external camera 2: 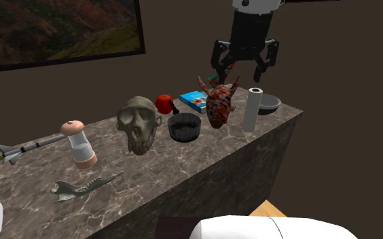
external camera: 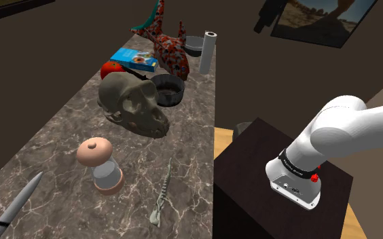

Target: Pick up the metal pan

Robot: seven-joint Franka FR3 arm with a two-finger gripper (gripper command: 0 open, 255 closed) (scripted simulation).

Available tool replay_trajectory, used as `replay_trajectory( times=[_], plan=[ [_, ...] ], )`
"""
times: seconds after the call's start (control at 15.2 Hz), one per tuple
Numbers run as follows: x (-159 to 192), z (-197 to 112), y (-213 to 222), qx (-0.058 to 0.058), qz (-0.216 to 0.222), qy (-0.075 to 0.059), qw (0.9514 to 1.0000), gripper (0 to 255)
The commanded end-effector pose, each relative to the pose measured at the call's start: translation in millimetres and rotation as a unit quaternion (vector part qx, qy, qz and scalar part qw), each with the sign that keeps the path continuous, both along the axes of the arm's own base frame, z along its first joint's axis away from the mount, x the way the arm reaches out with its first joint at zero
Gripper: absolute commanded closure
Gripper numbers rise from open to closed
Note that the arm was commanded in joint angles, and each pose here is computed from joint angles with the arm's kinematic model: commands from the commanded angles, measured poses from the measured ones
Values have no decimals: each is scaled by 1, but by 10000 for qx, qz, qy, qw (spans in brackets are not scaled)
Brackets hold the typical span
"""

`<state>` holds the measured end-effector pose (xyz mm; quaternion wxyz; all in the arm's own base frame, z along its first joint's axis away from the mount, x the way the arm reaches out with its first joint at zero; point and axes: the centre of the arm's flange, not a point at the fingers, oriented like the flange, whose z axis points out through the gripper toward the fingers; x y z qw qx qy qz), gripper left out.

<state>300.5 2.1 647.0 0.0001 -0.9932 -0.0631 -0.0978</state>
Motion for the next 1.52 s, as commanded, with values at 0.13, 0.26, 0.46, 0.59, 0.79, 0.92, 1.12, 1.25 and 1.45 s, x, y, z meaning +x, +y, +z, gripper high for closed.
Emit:
replay_trajectory(
  times=[0.13, 0.26, 0.46, 0.59, 0.79, 0.92, 1.12, 1.25, 1.45],
  plan=[
    [22, -12, 11, -8, 35, 45, 10000, 0],
    [44, -25, 22, -16, 70, 91, 9999, 0],
    [76, -44, 39, -28, 123, 158, 9998, 0],
    [97, -56, 50, -36, 158, 204, 9997, 0],
    [129, -76, 67, -47, 211, 272, 9994, 0],
    [150, -90, 79, -55, 246, 317, 9992, 0],
    [181, -110, 97, -67, 299, 385, 9988, 0],
    [201, -124, 109, -75, 334, 430, 9985, 0],
    [231, -145, 127, -87, 387, 498, 9980, 0]
  ],
)
